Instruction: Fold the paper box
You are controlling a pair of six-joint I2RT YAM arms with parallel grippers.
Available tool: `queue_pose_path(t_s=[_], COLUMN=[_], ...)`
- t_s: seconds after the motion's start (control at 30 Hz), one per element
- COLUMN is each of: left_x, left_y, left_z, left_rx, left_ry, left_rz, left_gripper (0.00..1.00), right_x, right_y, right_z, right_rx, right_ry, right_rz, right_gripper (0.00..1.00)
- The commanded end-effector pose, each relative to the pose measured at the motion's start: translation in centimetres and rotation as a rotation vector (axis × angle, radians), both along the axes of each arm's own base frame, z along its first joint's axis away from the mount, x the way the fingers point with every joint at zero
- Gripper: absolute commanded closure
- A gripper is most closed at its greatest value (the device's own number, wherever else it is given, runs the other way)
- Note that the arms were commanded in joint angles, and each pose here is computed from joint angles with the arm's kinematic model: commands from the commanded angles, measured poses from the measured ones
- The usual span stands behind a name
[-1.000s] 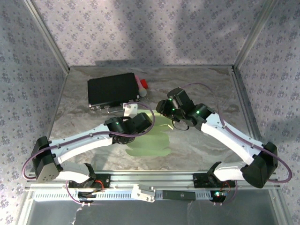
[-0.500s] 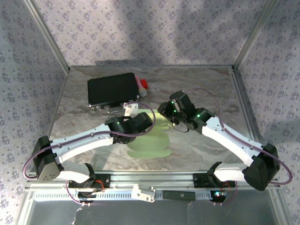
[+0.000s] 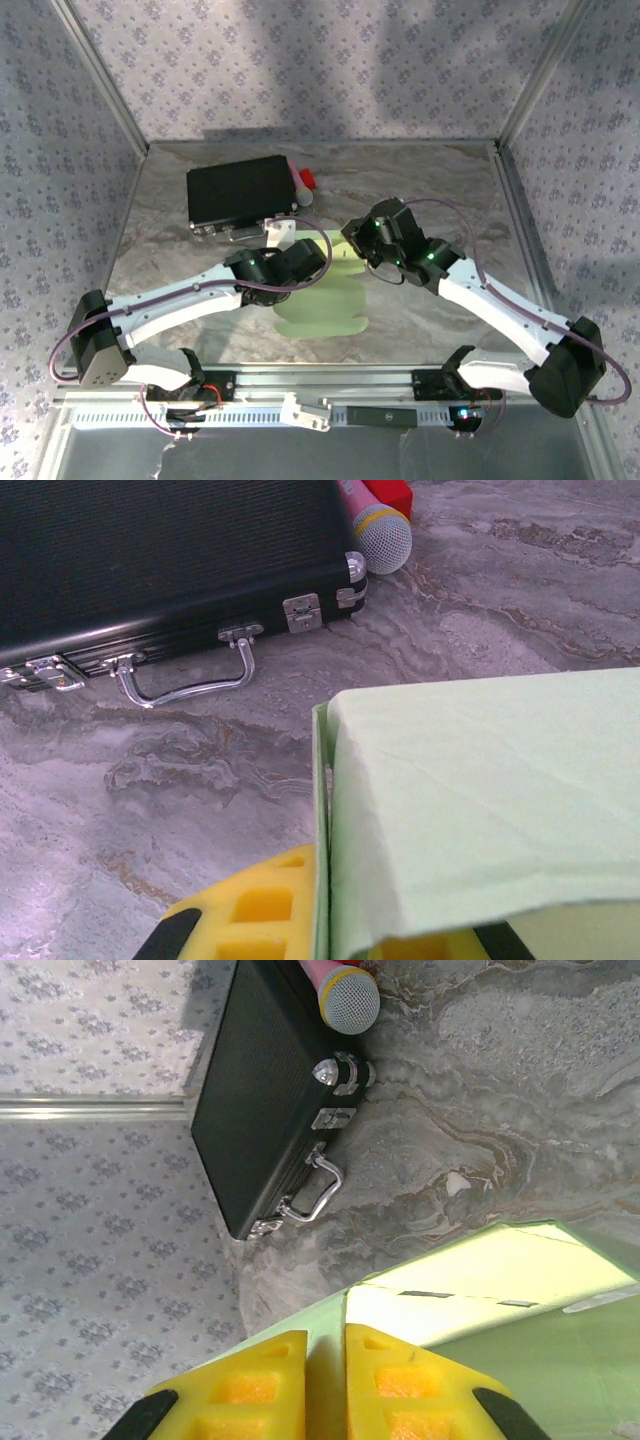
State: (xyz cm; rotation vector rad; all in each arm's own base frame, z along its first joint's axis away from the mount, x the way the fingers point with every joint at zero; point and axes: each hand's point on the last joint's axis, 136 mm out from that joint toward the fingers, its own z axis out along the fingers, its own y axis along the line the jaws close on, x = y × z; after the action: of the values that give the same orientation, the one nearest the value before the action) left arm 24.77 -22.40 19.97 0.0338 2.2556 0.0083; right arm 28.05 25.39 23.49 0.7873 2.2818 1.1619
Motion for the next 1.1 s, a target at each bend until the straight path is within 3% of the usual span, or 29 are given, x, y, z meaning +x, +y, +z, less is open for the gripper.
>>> queue_pose_path(t_s=[0.0,0.07,0.2,0.3,0.43,0.53,1.07], left_x=[0.4,0.4,0.7,0.9,1.2,1.3,1.4], left_y=[-0.9,-0.9,-0.8,-0.6,-0.3,-0.3,-0.4], left_z=[1.8,1.8,2.1,2.5,2.8,3.0,2.8], left_rx=[-0.052,-0.057,-0.060,-0.068,-0.077,-0.085,-0.088], left_ry=[-0.042,-0.045,-0.050,-0.054,-0.058,-0.060,-0.035], left_rz=[-0.001,-0.001,0.001,0.004,0.012,0.012,0.005], left_gripper=[1.00,1.00,1.00,1.00,1.00,1.00,1.00], right_x=[-0.1,-0.1,-1.1,-3.3,-6.2,-6.9,-2.7], right_y=[-0.7,-1.1,-3.0,-5.7,-7.7,-6.2,-2.5], right_z=[1.2,1.7,2.7,1.8,-1.4,-3.9,-4.6], right_rx=[0.038,0.032,-0.081,-0.187,-0.263,-0.230,-0.243], right_ry=[-0.016,-0.034,-0.097,-0.166,-0.224,-0.220,-0.229], right_rz=[-0.043,-0.045,-0.006,-0.002,0.012,0.059,0.074], right_gripper=[0.85,0.77,0.43,0.38,0.37,0.37,0.53])
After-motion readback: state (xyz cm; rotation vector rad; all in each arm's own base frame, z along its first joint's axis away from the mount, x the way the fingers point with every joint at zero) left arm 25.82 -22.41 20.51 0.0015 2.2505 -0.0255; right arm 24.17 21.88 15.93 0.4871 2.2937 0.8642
